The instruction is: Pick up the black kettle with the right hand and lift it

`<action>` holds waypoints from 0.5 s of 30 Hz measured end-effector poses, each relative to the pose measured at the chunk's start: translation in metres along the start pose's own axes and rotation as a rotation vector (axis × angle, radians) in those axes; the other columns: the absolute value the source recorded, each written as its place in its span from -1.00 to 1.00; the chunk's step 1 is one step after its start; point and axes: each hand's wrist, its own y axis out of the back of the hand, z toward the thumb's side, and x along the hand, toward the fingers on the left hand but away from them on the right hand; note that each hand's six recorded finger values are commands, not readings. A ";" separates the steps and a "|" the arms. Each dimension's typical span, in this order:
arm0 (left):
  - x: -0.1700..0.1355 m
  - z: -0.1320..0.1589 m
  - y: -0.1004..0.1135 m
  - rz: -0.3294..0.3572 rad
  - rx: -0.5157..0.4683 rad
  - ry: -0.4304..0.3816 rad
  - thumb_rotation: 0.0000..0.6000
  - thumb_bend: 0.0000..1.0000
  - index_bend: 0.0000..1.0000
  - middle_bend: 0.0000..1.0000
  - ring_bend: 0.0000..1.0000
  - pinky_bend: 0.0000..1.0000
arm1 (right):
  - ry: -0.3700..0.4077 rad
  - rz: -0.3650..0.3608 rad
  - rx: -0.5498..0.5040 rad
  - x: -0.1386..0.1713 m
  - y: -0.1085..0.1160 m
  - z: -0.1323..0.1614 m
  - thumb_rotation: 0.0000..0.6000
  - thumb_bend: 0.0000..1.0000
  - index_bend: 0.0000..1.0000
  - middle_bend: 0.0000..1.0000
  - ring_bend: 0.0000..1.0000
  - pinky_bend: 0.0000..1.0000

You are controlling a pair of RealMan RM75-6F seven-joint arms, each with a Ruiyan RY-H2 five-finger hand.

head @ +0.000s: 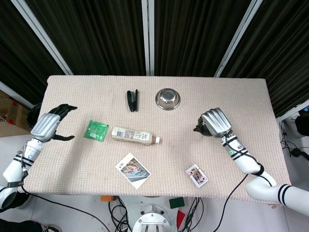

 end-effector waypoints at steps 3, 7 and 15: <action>0.000 -0.001 0.000 0.001 -0.002 0.002 0.99 -0.94 -0.70 -0.71 -0.85 -0.63 | -0.003 0.003 0.006 -0.001 -0.003 0.001 1.00 -0.38 1.00 1.00 1.00 0.40; 0.000 -0.003 -0.001 -0.001 -0.004 0.005 0.99 -0.94 -0.70 -0.71 -0.85 -0.63 | -0.006 0.007 0.031 -0.001 -0.004 0.000 1.00 -0.42 1.00 1.00 1.00 0.40; 0.001 -0.003 -0.002 -0.001 -0.006 0.000 1.00 -0.94 -0.70 -0.71 -0.85 -0.63 | -0.006 -0.005 0.077 0.000 -0.002 -0.003 1.00 -0.52 1.00 1.00 1.00 0.40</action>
